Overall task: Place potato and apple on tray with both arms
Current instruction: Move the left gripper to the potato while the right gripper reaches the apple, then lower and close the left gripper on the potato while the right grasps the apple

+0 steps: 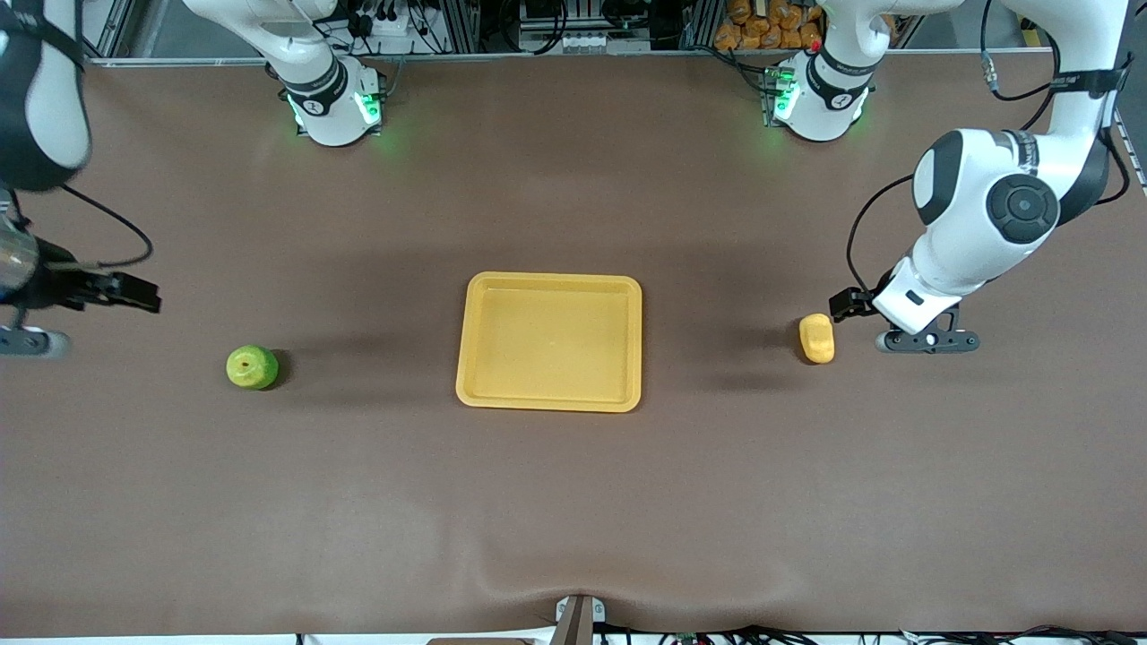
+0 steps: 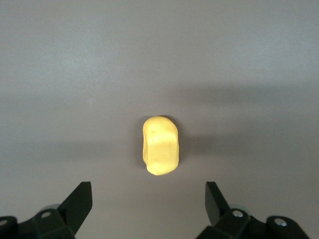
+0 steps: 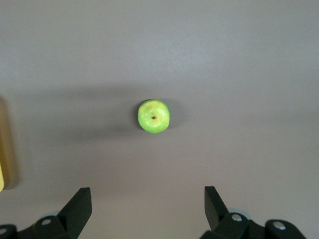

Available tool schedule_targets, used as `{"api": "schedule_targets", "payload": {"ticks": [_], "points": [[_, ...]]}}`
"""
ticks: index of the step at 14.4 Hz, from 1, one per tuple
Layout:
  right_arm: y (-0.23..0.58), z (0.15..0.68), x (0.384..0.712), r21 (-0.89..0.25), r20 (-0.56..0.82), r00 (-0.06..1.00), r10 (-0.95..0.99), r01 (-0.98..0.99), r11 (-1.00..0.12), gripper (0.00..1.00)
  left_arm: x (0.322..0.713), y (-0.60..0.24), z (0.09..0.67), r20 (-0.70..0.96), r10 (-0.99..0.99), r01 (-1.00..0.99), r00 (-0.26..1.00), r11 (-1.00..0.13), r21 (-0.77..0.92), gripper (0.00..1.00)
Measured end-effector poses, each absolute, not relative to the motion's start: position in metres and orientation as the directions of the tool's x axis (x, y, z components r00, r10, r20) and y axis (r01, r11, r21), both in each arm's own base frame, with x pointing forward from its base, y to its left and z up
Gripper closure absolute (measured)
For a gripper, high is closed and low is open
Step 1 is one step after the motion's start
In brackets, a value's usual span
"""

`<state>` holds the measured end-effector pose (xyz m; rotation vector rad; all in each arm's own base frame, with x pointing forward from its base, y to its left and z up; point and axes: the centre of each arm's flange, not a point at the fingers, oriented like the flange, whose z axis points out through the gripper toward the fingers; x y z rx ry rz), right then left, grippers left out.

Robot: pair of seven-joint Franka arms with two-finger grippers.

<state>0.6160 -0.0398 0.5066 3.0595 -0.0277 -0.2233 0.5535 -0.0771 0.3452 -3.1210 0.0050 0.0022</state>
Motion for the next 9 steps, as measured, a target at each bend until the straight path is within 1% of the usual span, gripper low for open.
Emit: {"api": "schedule_targets", "payload": {"ticks": [2, 4, 9], "points": [[-0.038, 0.475, 0.626, 0.071, -0.184, 0.983, -0.021, -0.008, -0.997, 0.00, 0.554, -0.078, 0.331, -0.012, 0.044, 0.044, 0.999, -0.999, -0.021, 0.00], [-0.040, 0.457, 0.632, 0.071, -0.199, 0.980, -0.022, -0.008, -0.997, 0.00, 0.554, -0.081, 0.317, -0.012, 0.073, 0.073, 0.997, -0.997, -0.018, 0.00], [-0.029, 0.447, 0.638, 0.070, -0.200, 0.980, -0.004, 0.010, -0.997, 0.00, 0.551, -0.080, 0.277, 0.001, 0.114, 0.114, 0.993, -0.993, -0.008, 0.00]]}}
